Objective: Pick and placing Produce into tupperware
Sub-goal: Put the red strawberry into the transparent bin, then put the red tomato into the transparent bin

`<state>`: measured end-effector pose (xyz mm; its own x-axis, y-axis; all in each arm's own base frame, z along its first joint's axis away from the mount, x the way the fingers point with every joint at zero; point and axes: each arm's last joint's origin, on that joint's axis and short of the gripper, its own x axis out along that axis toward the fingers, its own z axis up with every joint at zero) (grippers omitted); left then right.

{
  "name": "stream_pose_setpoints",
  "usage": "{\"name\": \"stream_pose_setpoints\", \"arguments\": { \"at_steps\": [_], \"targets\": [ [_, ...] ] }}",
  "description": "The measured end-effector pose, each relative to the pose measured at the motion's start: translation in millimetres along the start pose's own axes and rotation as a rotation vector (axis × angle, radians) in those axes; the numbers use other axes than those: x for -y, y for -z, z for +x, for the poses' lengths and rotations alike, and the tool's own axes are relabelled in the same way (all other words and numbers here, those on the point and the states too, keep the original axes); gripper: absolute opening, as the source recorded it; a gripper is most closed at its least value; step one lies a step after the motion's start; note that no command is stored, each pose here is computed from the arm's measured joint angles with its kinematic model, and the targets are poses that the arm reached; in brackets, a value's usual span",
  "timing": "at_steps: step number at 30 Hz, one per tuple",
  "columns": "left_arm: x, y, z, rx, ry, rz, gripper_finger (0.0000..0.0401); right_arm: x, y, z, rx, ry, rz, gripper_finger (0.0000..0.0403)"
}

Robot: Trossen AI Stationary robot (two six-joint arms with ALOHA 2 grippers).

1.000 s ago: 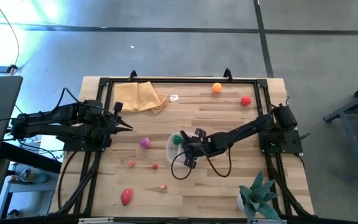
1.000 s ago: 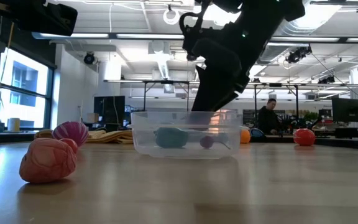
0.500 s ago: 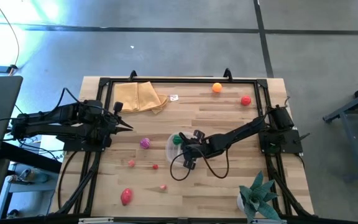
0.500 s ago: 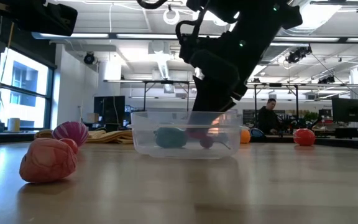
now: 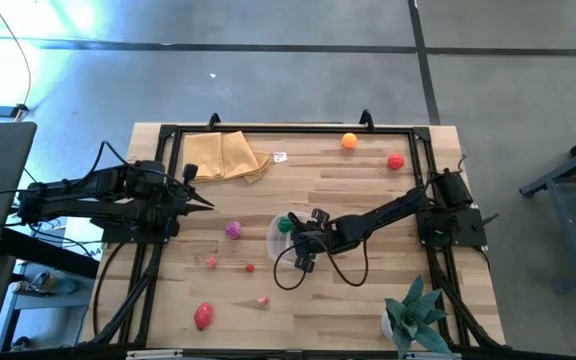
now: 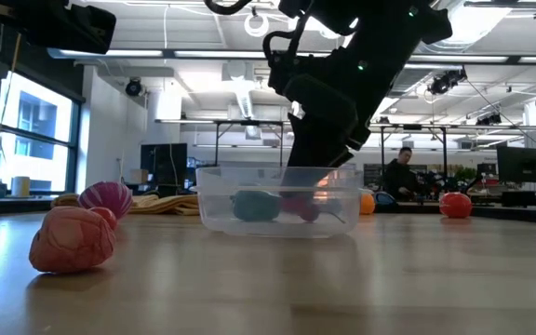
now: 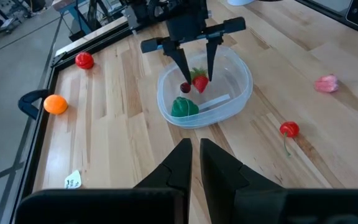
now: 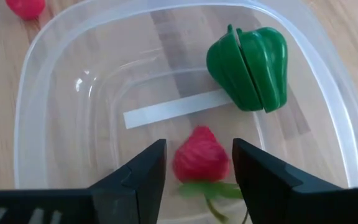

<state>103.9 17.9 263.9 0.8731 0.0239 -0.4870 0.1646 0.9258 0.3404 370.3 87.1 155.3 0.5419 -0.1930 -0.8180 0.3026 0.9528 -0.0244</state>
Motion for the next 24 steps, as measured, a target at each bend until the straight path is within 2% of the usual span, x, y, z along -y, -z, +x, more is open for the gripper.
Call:
{"name": "stream_pose_setpoints", "arguments": {
  "at_steps": [9, 14, 17, 21, 24],
  "targets": [
    [0.0, 0.0, 0.0, 0.000, 0.000, 0.000, 0.0024, 0.5, -0.3, 0.0, 0.007, 0.014, -0.003, 0.0196],
    [0.0, 0.0, 0.0, 0.000, 0.000, 0.000, 0.0024, 4.1, -6.1, -11.0, 0.061, 0.068, 0.015, 0.0196],
    [0.0, 0.0, 0.0, 0.000, 0.000, 0.000, 0.0024, 12.1, -14.2, -34.0, 0.121, 0.122, 0.104, 0.0196],
    [0.0, 0.0, 0.0, 0.000, 0.000, 0.000, 0.0024, 37.1, -24.8, -72.8, 0.173, 0.182, 0.278, 0.0196],
    [0.0, 0.0, 0.0, 0.000, 0.000, 0.000, 0.0024, 63.1, -27.4, -101.8, 0.220, 0.307, 0.378, 0.0196]
  ]
}}
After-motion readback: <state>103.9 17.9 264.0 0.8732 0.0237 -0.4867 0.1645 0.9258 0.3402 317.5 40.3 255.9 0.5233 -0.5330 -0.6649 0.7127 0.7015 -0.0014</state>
